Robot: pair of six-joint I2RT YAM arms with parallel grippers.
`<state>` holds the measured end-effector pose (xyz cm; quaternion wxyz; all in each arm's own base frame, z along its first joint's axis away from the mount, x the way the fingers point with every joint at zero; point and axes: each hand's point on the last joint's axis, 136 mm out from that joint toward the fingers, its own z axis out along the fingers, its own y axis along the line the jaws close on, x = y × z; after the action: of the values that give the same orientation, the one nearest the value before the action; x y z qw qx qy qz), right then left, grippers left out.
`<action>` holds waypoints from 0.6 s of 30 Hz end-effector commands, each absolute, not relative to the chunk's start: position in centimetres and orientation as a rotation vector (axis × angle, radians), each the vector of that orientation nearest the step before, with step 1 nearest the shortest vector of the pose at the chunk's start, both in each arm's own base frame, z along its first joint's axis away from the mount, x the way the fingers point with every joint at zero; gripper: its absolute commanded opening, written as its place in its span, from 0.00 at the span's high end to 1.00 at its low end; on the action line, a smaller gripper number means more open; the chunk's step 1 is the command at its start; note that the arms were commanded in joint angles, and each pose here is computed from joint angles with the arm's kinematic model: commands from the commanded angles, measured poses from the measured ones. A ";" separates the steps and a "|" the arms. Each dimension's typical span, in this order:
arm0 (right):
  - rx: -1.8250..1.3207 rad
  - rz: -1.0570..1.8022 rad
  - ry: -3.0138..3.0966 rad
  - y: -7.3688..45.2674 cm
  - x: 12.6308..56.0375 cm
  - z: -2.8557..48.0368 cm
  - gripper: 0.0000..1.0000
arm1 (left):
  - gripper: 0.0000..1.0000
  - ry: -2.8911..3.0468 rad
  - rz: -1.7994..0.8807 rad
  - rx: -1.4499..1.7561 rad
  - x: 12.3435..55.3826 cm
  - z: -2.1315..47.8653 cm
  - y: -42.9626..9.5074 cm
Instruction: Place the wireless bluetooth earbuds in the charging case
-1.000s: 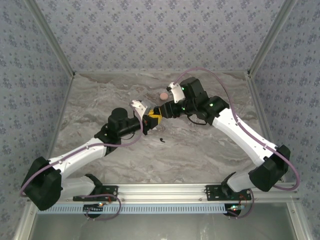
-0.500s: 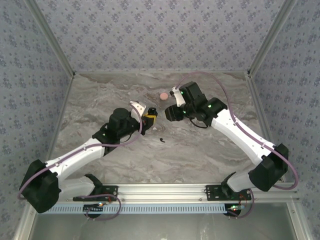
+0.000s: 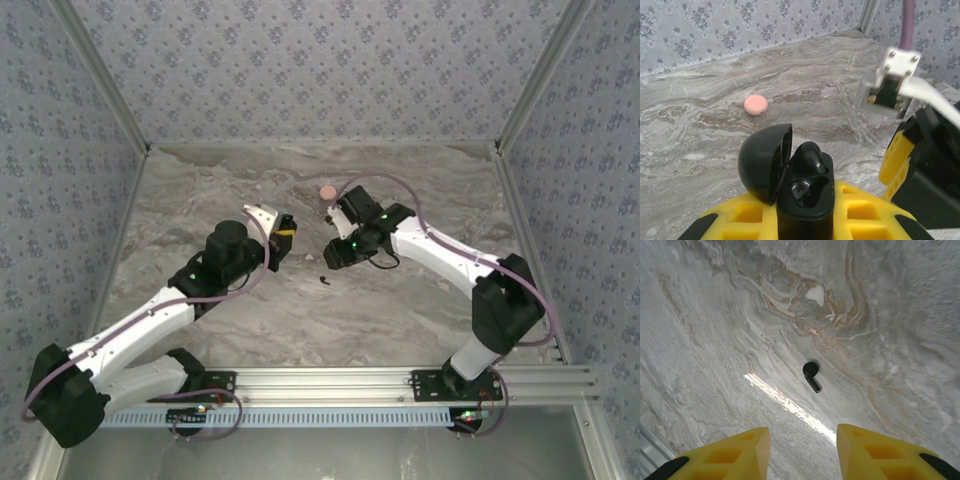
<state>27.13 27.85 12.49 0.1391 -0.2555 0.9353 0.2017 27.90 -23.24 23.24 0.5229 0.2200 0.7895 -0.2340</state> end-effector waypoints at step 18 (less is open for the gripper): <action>-0.907 0.458 2.864 30.9 26.9 5.1 0.62 | 0.86 1.898 -0.471 0.468 26.9 24.8 -20.3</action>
<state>26.72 30.75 5.20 0.0556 -0.2899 0.9411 0.1649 26.92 -20.86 23.57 0.5237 0.2035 0.8020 -0.2027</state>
